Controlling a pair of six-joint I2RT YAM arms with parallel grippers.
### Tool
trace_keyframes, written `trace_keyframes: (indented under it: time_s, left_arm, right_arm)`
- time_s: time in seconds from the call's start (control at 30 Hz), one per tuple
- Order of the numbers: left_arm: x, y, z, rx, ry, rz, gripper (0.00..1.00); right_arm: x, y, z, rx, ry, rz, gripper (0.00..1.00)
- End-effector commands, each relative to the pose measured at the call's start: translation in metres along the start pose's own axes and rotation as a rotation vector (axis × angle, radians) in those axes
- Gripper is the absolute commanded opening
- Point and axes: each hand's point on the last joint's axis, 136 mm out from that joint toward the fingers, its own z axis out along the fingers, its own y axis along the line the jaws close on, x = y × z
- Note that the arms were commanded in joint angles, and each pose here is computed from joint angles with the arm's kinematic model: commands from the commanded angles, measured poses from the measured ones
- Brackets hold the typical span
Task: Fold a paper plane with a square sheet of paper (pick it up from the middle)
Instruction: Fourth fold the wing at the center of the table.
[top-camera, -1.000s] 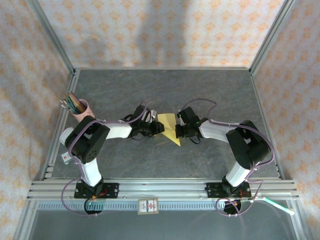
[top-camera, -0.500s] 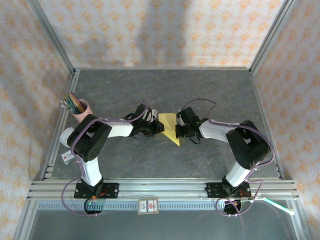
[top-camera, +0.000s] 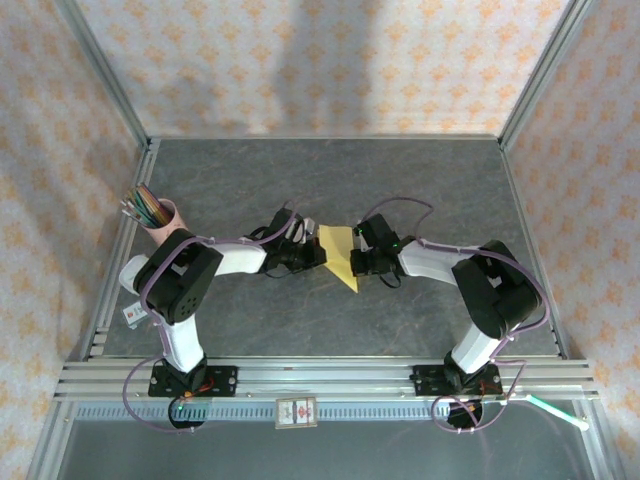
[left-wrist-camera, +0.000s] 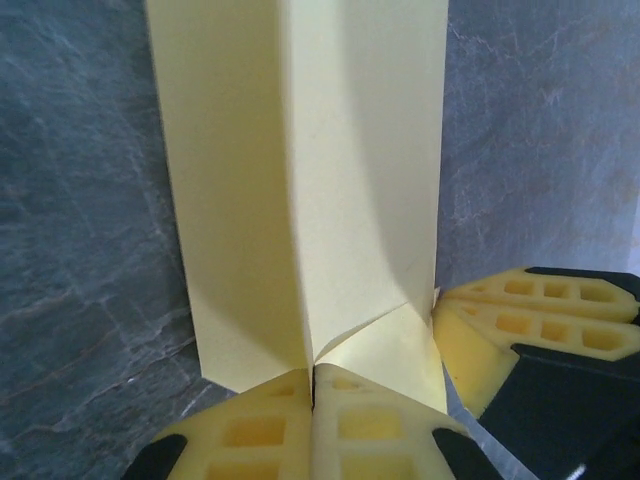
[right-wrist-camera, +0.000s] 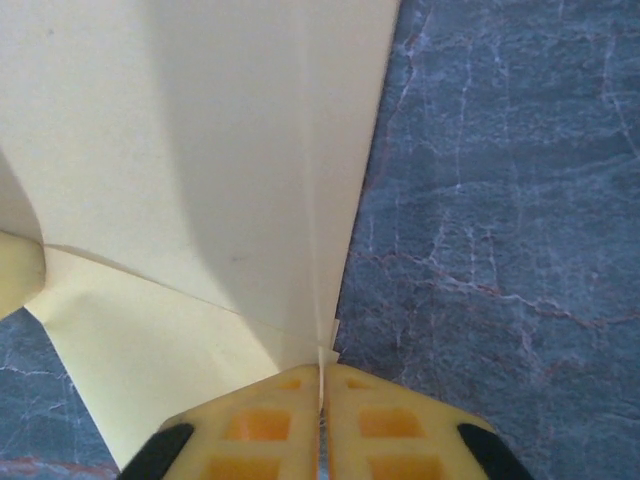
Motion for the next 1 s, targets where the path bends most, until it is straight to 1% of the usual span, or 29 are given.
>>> trace_keyframes:
  time_s: [0.0,0.1,0.2,0.33,0.4,0.53,0.6,0.77,0.97]
  left_arm:
    - [-0.007,-0.003,-0.014,-0.012,-0.048,-0.02,0.0]
    - [-0.008,-0.004,-0.021,-0.019,-0.071,-0.052,0.0]
    - [-0.008,-0.001,-0.029,-0.039,-0.097,-0.09,0.0]
    - [-0.01,-0.001,-0.037,-0.044,-0.125,-0.141,0.0]
    - [-0.009,-0.002,-0.038,-0.044,-0.122,-0.155,0.0]
    - [-0.009,-0.003,-0.035,-0.042,-0.106,-0.177,0.0]
    - [-0.009,-0.004,-0.034,-0.038,-0.1,-0.179,0.0]
    - [-0.007,-0.004,-0.032,-0.041,-0.082,-0.181,0.0]
    - [-0.006,-0.005,-0.029,-0.05,-0.059,-0.171,0.0]
  right_arm:
    - [-0.019,-0.001,-0.016,0.026,-0.056,-0.006,0.16]
    - [-0.031,0.004,-0.034,0.04,-0.115,-0.04,0.24]
    - [-0.037,0.014,-0.051,0.046,-0.172,-0.081,0.29]
    - [-0.033,0.046,-0.062,-0.003,-0.219,-0.161,0.33]
    - [-0.029,0.06,-0.064,-0.009,-0.242,-0.202,0.36]
    - [-0.021,0.082,-0.062,-0.047,-0.29,-0.243,0.37]
    - [-0.018,0.085,-0.057,-0.047,-0.305,-0.238,0.36]
    - [-0.011,0.085,-0.04,-0.026,-0.311,-0.23,0.36]
    - [-0.004,0.075,-0.02,0.02,-0.304,-0.218,0.35]
